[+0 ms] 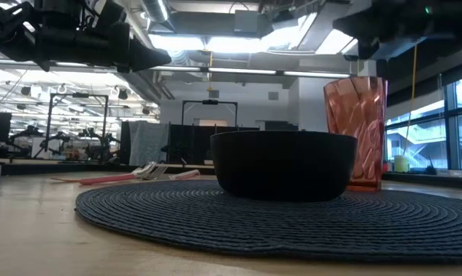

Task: Pick & Place Utensil
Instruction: Put the orange straw into the orange cup on the blue mat

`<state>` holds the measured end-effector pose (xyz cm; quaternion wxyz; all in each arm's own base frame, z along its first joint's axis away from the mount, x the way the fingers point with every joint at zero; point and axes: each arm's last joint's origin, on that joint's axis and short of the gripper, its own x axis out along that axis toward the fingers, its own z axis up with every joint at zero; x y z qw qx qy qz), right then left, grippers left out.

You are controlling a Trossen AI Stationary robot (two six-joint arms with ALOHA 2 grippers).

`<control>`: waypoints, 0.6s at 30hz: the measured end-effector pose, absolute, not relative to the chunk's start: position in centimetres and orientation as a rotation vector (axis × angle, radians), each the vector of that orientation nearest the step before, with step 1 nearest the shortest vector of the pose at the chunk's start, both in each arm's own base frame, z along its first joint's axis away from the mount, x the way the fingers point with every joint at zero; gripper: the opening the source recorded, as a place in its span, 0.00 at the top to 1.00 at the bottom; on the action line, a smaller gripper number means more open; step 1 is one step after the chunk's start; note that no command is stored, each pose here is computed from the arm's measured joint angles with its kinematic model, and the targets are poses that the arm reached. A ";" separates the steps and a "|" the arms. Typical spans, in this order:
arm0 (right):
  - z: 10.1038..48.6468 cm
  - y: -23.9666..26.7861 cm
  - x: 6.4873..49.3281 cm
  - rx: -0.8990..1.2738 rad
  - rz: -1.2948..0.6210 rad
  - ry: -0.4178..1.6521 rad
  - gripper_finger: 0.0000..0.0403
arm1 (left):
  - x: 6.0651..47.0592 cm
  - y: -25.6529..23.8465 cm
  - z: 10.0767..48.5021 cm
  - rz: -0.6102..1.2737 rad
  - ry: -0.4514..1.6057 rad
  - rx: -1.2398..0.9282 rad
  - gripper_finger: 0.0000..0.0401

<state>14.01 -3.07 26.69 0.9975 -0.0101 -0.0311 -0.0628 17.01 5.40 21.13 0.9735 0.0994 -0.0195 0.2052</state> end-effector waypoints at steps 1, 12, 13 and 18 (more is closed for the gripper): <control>25.9 -3.0 13.8 -0.022 -0.119 -0.090 0.99 | 17.0 5.4 21.1 0.414 -0.039 0.201 0.99; 21.3 -3.5 11.4 0.064 -0.178 -0.260 0.99 | 17.0 5.4 21.1 0.414 -0.040 0.201 0.99; 21.0 -3.6 11.4 0.067 -0.199 -0.255 0.99 | 17.0 5.4 21.1 0.414 -0.040 0.201 0.99; 19.5 -4.2 11.2 0.091 -0.381 -0.208 0.99 | 17.0 5.4 21.1 0.414 -0.039 0.201 0.99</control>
